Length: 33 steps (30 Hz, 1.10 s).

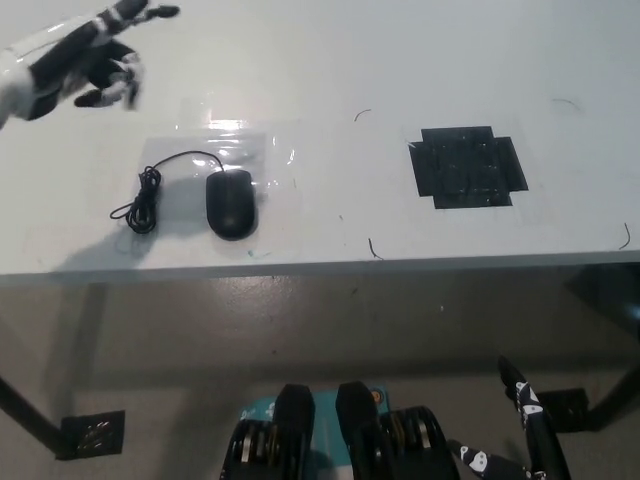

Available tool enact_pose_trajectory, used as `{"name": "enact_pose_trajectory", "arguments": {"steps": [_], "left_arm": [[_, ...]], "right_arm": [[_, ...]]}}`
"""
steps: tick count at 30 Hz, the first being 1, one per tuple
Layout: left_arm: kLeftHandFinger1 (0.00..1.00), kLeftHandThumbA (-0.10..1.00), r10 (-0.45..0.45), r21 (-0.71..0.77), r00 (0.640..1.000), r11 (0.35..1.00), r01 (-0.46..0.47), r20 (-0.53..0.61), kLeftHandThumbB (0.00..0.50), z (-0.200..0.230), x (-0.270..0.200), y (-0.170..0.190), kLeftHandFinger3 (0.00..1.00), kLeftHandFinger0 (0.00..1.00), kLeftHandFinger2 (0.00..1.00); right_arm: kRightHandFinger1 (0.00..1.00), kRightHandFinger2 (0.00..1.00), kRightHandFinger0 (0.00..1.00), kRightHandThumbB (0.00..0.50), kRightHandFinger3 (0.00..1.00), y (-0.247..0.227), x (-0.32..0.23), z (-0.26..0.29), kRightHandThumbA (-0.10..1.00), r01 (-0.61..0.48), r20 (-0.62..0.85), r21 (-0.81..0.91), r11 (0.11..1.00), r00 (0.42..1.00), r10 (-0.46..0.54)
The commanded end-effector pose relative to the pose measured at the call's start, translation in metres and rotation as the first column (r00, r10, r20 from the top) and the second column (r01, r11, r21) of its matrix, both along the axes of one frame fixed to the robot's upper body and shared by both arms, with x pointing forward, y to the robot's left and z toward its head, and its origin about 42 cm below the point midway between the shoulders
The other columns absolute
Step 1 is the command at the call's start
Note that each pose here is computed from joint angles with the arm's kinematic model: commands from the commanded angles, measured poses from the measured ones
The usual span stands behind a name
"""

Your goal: The robot uses left hand to click on the left button of the black mouse, which is placed on the left area of the table

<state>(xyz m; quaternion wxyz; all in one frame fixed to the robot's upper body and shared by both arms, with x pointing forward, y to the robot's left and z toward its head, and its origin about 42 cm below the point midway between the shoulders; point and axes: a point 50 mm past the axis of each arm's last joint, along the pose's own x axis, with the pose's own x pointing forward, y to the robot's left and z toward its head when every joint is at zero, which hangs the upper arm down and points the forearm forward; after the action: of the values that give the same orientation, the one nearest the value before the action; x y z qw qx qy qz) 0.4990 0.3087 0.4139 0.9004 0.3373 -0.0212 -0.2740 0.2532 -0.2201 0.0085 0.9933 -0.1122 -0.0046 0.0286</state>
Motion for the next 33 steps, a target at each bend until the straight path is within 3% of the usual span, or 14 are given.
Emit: {"name": "enact_pose_trajectory", "arguments": {"steps": [1,3,4,5,10,12,14,16,20,21,25,29,30,33], "left_arm": [[0.06,1.00,0.034,0.287,0.987,0.958,0.012,-0.156,0.396,0.077,0.019,-0.005,1.00,0.00,0.44],[0.14,1.00,0.050,0.331,0.986,0.944,0.007,-0.162,0.362,0.079,0.026,-0.014,1.00,0.06,0.48],[0.31,1.00,0.059,0.361,0.985,0.933,0.003,-0.159,0.366,0.079,0.029,-0.020,1.00,0.33,0.59],[0.42,1.00,0.072,0.394,0.985,0.919,-0.006,-0.154,0.369,0.079,0.033,-0.026,1.00,0.44,0.75],[0.19,1.00,0.075,0.445,0.969,0.895,0.039,-0.237,0.445,0.066,0.051,-0.042,1.00,0.00,0.52],[0.10,1.00,0.101,0.487,0.965,0.873,0.031,-0.241,0.465,0.059,0.057,-0.046,1.00,0.00,0.42],[0.14,1.00,0.106,0.501,0.963,0.865,0.034,-0.248,0.461,0.055,0.057,-0.048,1.00,0.02,0.47],[0.26,1.00,0.074,0.538,0.974,0.841,0.054,-0.214,0.441,0.054,0.058,-0.048,1.00,0.45,0.58],[0.31,1.00,0.081,0.544,0.969,0.837,0.060,-0.233,0.462,0.052,0.061,-0.050,1.00,0.40,0.63],[0.45,1.00,0.078,0.549,0.967,0.833,0.070,-0.242,0.473,0.052,0.062,-0.051,1.00,0.68,0.72],[0.43,1.00,0.107,0.610,0.950,0.786,0.101,-0.294,0.470,0.041,0.068,-0.059,1.00,0.01,0.84],[0.48,1.00,0.111,0.618,0.940,0.777,0.121,-0.323,0.491,0.034,0.072,-0.067,1.00,0.00,0.82],[0.41,1.00,0.108,0.613,0.933,0.778,0.137,-0.345,0.499,0.030,0.073,-0.069,1.00,0.09,0.76],[0.22,1.00,0.117,0.597,0.925,0.791,0.134,-0.362,0.500,0.027,0.074,-0.070,1.00,0.02,0.64]], "right_arm": [[1.00,1.00,1.00,0.389,1.00,-0.006,0.004,0.015,1.00,0.005,0.097,0.004,1.000,0.995,-0.005],[1.00,1.00,1.00,0.384,1.00,-0.006,0.004,0.016,1.00,0.005,0.100,0.006,1.000,0.995,-0.006],[1.00,1.00,1.00,0.384,1.00,-0.006,0.005,0.017,1.00,0.007,0.104,0.004,1.000,0.995,-0.007],[1.00,1.00,1.00,0.383,1.00,-0.007,0.005,0.018,1.00,0.008,0.107,0.002,1.000,0.994,-0.008],[1.00,1.00,1.00,0.383,1.00,-0.007,0.004,0.018,1.00,-0.005,0.103,0.001,1.000,0.995,0.005],[1.00,1.00,1.00,0.376,1.00,-0.009,0.004,0.019,1.00,-0.006,0.107,0.000,1.000,0.994,0.006],[1.00,1.00,1.00,0.378,1.00,-0.011,0.003,0.019,1.00,-0.005,0.109,-0.007,1.000,0.994,0.006],[1.00,1.00,1.00,0.386,1.00,-0.013,0.005,0.021,1.00,-0.016,0.111,-0.005,1.000,0.994,0.016],[1.00,1.00,1.00,0.392,1.00,-0.015,0.009,0.023,1.00,-0.022,0.116,-0.016,1.000,0.993,0.024],[1.00,1.00,1.00,0.385,1.00,-0.015,0.009,0.023,1.00,-0.023,0.119,-0.017,1.000,0.993,0.025],[1.00,1.00,1.00,0.393,1.00,-0.015,0.008,0.023,1.00,-0.026,0.116,-0.022,0.999,0.993,0.029],[1.00,1.00,1.00,0.403,1.00,-0.014,0.011,0.023,1.00,-0.027,0.118,-0.015,1.000,0.993,0.029],[1.00,1.00,1.00,0.401,1.00,-0.014,0.012,0.024,1.00,-0.028,0.121,-0.018,0.999,0.992,0.030],[1.00,1.00,1.00,0.404,1.00,-0.014,0.013,0.024,1.00,-0.034,0.120,-0.014,0.999,0.992,0.035]]}}
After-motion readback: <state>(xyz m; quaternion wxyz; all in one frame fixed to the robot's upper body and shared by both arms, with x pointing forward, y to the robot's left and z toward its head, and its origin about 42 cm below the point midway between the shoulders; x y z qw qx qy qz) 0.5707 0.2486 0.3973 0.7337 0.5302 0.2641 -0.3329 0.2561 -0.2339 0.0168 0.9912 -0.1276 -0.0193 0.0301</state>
